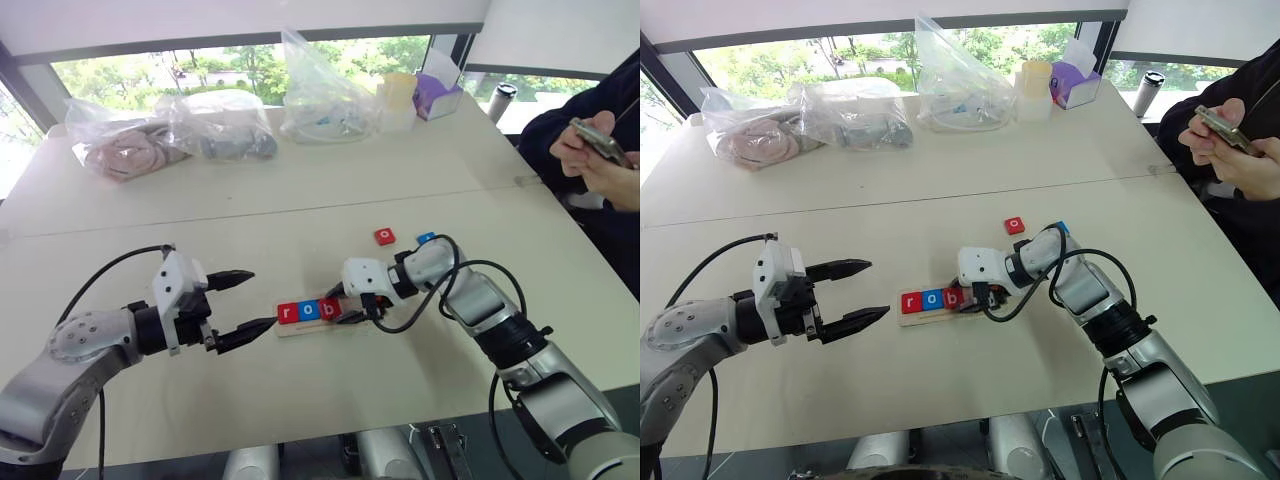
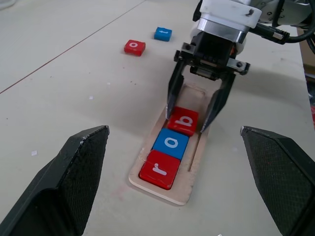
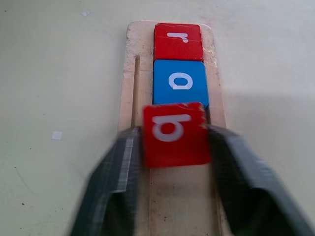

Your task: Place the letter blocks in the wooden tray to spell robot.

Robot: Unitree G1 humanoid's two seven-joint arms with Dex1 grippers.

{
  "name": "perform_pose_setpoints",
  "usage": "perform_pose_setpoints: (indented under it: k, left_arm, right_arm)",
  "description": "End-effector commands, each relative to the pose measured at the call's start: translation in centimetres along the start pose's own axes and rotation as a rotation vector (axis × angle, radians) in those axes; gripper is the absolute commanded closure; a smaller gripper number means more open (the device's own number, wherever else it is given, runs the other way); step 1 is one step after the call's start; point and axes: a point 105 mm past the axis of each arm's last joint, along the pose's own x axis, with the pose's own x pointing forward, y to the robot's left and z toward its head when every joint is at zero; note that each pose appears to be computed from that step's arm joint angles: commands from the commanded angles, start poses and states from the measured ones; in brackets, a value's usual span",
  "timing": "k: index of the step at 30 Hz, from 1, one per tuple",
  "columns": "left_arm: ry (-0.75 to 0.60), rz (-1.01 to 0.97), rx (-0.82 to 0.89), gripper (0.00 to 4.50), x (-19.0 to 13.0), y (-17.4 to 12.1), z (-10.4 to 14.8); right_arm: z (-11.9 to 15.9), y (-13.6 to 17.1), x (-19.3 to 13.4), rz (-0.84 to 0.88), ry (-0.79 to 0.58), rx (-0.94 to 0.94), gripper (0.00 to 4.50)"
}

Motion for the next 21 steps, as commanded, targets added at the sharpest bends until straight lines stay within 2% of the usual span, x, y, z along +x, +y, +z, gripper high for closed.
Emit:
perform_pose_setpoints:
  k: [1,2,9,12,16,19,21]
  left_arm:
    - [-0.026,-0.014,0.031,0.0,0.2,-0.5,0.8]
    - [-0.027,-0.013,0.03,0.0,0.2,-0.5,0.8]
    - [-0.03,-0.011,0.027,0.0,0.4,-0.5,0.7]
    - [-0.031,-0.012,0.026,0.0,0.4,-0.6,0.7]
    - [-0.031,0.0,0.032,0.0,0.4,-0.5,0.6]
    - [-0.032,0.001,0.029,0.0,0.4,-0.6,0.5]
    - [-0.034,-0.002,0.027,0.0,0.5,-0.6,0.4]
  right_arm:
    - [1.2,-0.4,-0.1,-0.008,-0.027,-0.032,0.25]
    - [1.3,-0.4,-0.1,-0.01,-0.03,-0.029,0.05]
    - [1.7,-0.9,-0.2,-0.028,-0.046,-0.028,0.05]
    - [2.8,-2.0,-1.3,-0.097,-0.093,-0.006,0.05]
    - [3.4,-6.1,-4.7,-0.398,-0.143,0.095,0.05]
    - [1.7,-8.9,-7.2,-0.654,-0.11,0.24,0.05]
    - [0.2,-9.8,-8.1,-0.766,-0.069,0.342,0.05]
